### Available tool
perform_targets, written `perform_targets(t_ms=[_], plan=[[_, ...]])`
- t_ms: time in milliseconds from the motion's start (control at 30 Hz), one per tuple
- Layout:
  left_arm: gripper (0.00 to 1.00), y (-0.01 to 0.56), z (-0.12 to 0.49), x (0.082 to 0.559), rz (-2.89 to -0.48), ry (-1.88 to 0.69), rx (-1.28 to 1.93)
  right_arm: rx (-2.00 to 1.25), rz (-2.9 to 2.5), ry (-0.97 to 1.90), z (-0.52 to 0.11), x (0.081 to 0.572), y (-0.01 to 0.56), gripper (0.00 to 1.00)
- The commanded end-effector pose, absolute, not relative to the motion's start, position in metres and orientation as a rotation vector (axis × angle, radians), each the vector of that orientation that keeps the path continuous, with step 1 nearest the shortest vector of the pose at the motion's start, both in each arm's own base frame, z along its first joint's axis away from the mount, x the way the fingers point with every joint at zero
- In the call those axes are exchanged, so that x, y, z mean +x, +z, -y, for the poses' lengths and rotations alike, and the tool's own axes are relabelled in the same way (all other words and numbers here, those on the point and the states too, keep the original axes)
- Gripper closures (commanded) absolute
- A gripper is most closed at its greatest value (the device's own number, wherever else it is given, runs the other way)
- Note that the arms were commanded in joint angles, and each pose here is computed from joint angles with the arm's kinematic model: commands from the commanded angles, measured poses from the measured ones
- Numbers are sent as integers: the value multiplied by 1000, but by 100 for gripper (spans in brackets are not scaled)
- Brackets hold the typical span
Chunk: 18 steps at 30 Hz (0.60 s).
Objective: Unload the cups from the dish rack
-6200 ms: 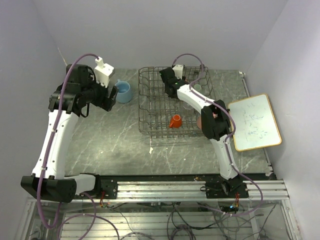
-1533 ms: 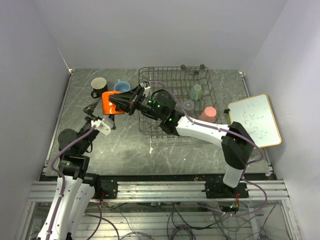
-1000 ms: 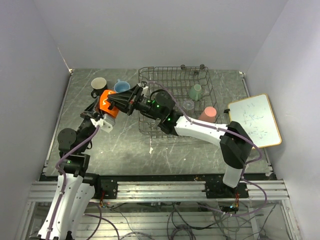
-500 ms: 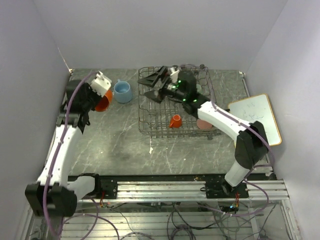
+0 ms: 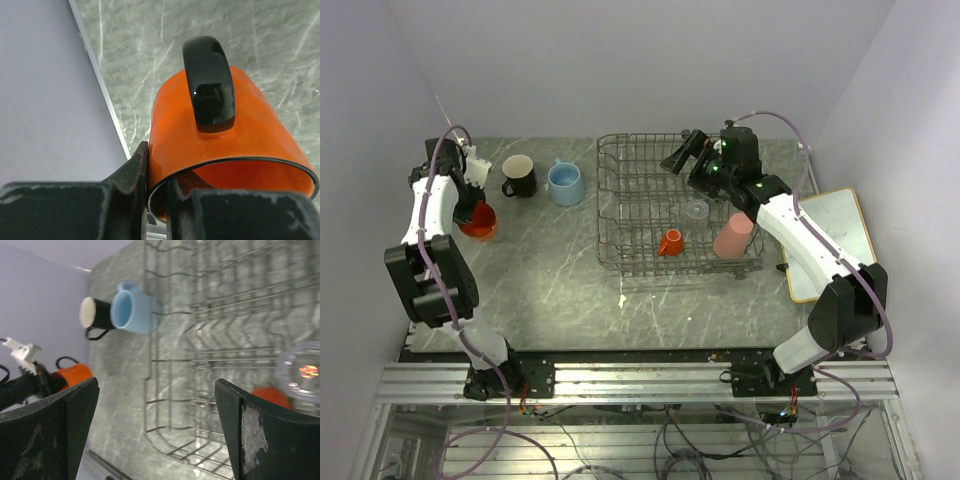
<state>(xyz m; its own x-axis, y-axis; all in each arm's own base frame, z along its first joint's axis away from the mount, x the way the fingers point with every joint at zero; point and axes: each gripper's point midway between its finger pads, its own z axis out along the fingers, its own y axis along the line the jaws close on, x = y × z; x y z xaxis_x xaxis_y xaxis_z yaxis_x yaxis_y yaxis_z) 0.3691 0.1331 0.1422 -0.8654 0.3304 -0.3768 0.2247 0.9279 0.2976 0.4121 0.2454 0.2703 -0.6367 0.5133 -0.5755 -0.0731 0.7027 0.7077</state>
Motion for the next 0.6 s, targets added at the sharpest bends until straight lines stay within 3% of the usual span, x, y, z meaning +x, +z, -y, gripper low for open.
perform_targets(t_ms=[0,567], plan=[[93,145,-149,378,-2669,406,321,315,-2130,701,-205,417,254,0],[93,77,-164,455,-2729,420,147,316,-2153,397,-141,419,242,0]])
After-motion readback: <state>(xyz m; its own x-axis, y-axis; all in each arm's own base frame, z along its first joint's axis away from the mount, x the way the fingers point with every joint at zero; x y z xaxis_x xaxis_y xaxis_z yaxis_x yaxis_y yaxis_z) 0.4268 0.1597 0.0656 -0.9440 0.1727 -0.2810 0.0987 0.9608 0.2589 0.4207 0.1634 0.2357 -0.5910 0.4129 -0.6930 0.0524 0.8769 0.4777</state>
